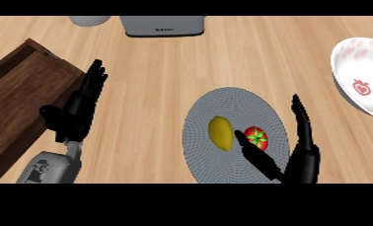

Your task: Pick the tomato from the placemat and place it in the bowl

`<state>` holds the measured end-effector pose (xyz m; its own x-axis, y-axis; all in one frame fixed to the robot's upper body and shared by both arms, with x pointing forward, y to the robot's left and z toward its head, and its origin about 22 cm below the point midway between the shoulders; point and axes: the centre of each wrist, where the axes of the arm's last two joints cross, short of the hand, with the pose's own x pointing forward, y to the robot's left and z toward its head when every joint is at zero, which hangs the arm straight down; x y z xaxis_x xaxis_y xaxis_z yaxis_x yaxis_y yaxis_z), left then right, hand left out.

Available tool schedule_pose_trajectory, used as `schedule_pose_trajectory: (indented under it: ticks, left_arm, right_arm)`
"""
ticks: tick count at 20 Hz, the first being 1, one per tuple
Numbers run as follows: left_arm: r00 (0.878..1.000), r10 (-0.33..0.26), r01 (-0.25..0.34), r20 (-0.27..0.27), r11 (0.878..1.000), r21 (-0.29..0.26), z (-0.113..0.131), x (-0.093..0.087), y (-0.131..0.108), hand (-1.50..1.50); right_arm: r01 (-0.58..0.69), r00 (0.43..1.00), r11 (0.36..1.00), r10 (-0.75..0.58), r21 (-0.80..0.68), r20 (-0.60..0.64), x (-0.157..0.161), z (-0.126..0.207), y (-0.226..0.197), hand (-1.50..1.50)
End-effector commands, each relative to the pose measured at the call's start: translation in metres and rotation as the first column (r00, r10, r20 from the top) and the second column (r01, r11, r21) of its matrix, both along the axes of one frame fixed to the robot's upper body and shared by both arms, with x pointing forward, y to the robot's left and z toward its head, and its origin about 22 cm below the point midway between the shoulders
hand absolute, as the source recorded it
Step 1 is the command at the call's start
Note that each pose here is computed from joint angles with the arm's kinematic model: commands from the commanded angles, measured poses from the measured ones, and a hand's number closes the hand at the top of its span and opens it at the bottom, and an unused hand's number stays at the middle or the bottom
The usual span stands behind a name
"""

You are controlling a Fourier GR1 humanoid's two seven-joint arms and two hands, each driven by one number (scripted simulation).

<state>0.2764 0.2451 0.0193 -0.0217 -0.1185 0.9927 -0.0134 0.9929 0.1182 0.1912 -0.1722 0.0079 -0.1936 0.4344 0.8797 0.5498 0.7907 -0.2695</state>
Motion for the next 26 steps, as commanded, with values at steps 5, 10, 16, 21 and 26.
schedule_pose_trajectory:
  ticks: [5, 10, 16, 21, 26]
  left_arm:
    - [0.999, -0.043, 0.043, 0.008, 0.999, -0.002, 0.002, -0.004, -0.028, 0.00]
    - [1.000, -0.024, 0.024, 0.006, 1.000, -0.011, 0.003, 0.000, -0.015, 0.00]
    - [0.999, -0.043, 0.043, 0.013, 0.999, -0.001, 0.005, -0.003, -0.026, 0.00]
    - [0.999, -0.040, 0.040, 0.009, 0.999, -0.011, 0.017, 0.003, -0.034, 0.00]
    - [0.999, -0.045, 0.045, -0.006, 0.999, 0.003, 0.007, -0.002, -0.024, 0.00]
  right_arm:
    - [0.201, 0.967, 0.973, -0.216, -0.113, -0.135, -0.038, 0.036, -0.002, -1.50]
    - [0.134, 0.935, 0.989, -0.149, -0.068, -0.322, -0.047, 0.077, 0.009, -1.50]
    - [0.130, 0.830, 0.988, -0.153, -0.080, -0.536, -0.029, 0.105, 0.006, -1.50]
    - [0.100, 0.740, 0.993, -0.119, -0.067, -0.662, -0.025, 0.091, 0.011, -1.50]
    - [0.068, 0.761, 0.997, -0.080, -0.044, -0.644, -0.030, 0.086, 0.029, -1.50]
